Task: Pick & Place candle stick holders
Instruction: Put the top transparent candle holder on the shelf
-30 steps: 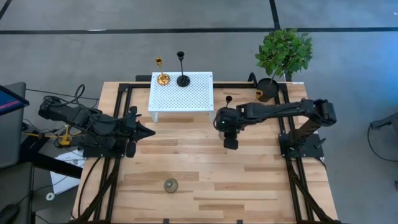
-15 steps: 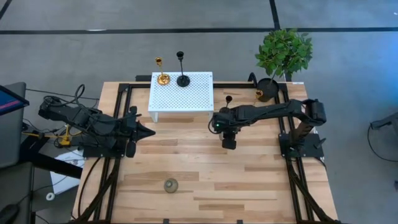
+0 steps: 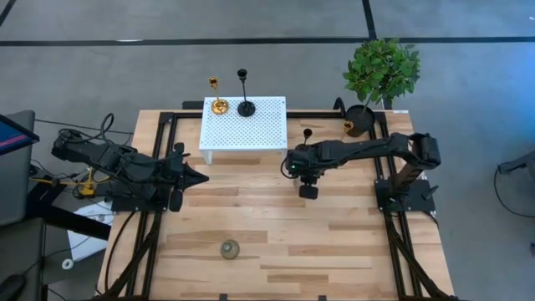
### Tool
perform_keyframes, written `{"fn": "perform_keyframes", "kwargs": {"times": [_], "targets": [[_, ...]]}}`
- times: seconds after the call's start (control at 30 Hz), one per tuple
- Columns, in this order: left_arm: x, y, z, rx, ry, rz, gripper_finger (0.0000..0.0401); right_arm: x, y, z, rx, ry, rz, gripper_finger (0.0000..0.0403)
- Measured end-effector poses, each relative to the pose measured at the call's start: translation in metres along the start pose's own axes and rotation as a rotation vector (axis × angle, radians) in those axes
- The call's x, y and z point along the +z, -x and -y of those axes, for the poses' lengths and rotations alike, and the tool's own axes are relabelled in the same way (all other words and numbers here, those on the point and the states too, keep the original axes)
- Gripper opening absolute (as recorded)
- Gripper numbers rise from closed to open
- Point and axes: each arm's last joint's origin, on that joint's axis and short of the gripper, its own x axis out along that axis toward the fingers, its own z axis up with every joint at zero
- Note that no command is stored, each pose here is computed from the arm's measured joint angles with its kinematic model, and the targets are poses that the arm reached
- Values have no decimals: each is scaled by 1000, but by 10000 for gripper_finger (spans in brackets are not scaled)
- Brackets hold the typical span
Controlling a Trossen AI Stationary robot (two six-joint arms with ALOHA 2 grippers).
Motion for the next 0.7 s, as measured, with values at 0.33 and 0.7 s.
{"fn": "perform_keyframes", "kwargs": {"times": [0.33, 0.7], "targets": [[0, 0, 0, 0, 0, 0, 5, 13, 28, -11, 42, 25, 5, 13], [0, 0, 0, 0, -2, -1, 5, 49, 113, 4, 36, 21, 247, 13]]}}
